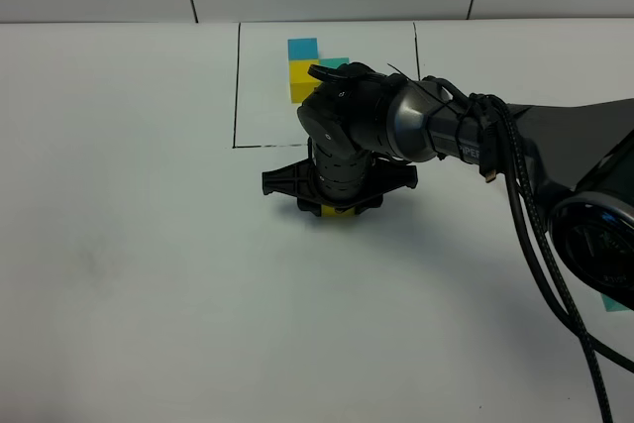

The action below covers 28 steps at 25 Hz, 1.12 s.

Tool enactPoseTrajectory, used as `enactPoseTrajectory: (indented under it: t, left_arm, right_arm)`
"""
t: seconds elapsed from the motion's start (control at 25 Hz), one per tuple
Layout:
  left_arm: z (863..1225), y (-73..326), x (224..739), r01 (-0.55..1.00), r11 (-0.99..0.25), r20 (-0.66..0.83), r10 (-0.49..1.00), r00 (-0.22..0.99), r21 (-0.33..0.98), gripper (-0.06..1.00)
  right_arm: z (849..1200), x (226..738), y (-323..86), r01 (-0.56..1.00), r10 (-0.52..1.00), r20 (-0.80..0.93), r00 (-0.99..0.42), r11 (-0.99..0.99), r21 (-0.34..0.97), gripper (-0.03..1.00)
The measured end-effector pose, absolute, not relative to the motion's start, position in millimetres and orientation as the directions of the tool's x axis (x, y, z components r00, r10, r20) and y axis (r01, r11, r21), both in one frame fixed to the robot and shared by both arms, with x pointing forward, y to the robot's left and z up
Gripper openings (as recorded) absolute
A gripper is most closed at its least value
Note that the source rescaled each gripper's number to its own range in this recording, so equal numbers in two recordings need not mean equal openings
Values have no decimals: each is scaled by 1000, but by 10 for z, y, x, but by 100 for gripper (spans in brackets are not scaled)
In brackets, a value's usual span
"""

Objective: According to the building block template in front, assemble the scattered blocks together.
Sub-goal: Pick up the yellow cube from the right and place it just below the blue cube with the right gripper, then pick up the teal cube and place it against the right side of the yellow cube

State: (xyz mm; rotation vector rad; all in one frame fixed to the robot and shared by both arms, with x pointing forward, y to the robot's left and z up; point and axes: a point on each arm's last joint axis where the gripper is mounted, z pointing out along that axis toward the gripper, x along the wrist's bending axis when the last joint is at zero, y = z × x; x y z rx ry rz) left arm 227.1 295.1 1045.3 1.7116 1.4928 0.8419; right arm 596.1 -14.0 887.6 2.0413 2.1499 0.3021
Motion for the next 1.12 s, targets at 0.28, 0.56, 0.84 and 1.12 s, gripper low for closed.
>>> enactPoseTrajectory:
  t: [0.28,0.56,0.84,1.12]
  left_arm:
    - [10453,2951,2271,534,-87,24,992,123,841,58]
    - [10453,2951,2271,534,-87,24,992,123,841,58]
    - [10453,2951,2271,534,-87,24,992,123,841,58]
    - [10453,2951,2271,534,-87,24,992,123,841,58]
  right_arm:
    - [8966,5990,-160,960,998,39,-50,37,278,57]
    - [9433,5964,-216,931,994,57,-89,63,359,97]
    - [9597,5951,-877,947,1000,-7,-24,25,320,100]
    - [9862,5682,-1534,956,998,-43,-37,48,290,100]
